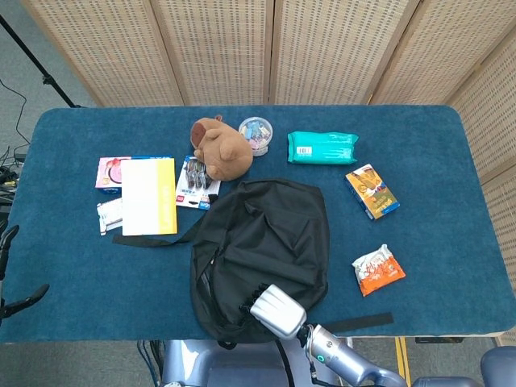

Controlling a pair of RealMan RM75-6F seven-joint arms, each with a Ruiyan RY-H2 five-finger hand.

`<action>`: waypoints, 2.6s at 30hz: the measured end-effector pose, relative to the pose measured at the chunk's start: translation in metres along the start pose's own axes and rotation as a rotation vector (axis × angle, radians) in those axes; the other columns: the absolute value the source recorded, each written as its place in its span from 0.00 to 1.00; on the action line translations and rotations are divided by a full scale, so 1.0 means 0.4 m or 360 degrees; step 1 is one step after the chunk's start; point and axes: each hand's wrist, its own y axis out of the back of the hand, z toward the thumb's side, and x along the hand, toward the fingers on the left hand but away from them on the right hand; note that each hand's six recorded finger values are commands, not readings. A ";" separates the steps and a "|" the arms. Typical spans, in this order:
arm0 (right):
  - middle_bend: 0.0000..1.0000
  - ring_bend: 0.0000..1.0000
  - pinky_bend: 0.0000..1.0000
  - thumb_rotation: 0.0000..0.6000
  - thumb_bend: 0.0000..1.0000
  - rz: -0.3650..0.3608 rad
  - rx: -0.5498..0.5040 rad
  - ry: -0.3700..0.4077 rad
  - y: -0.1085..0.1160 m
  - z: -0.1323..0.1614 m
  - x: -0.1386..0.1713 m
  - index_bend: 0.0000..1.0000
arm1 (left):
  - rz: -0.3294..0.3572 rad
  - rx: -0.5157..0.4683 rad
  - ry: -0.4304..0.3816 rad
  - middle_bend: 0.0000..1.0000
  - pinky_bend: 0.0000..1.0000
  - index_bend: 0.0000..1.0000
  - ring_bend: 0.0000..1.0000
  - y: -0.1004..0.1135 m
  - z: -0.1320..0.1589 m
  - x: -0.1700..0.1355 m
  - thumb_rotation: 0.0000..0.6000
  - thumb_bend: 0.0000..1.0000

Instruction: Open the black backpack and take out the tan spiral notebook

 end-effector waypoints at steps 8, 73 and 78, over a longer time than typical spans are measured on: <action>0.34 0.37 0.42 1.00 0.51 0.0064 -0.0014 0.0001 0.011 0.006 0.025 0.49 | -0.0001 0.0002 -0.0002 0.00 0.00 0.00 0.00 -0.001 0.002 -0.001 1.00 0.10; 0.59 0.50 0.47 1.00 0.62 -0.0448 -0.0352 -0.0550 0.200 -0.208 -0.071 0.71 | -0.0249 0.0050 -0.0340 0.00 0.03 0.02 0.00 -0.100 0.096 0.023 1.00 0.11; 0.64 0.56 0.55 1.00 0.61 -0.0460 -0.0323 -0.0601 0.218 -0.236 -0.076 0.71 | -0.0316 0.0029 -0.0678 0.00 0.09 0.11 0.00 -0.156 0.190 0.045 1.00 0.12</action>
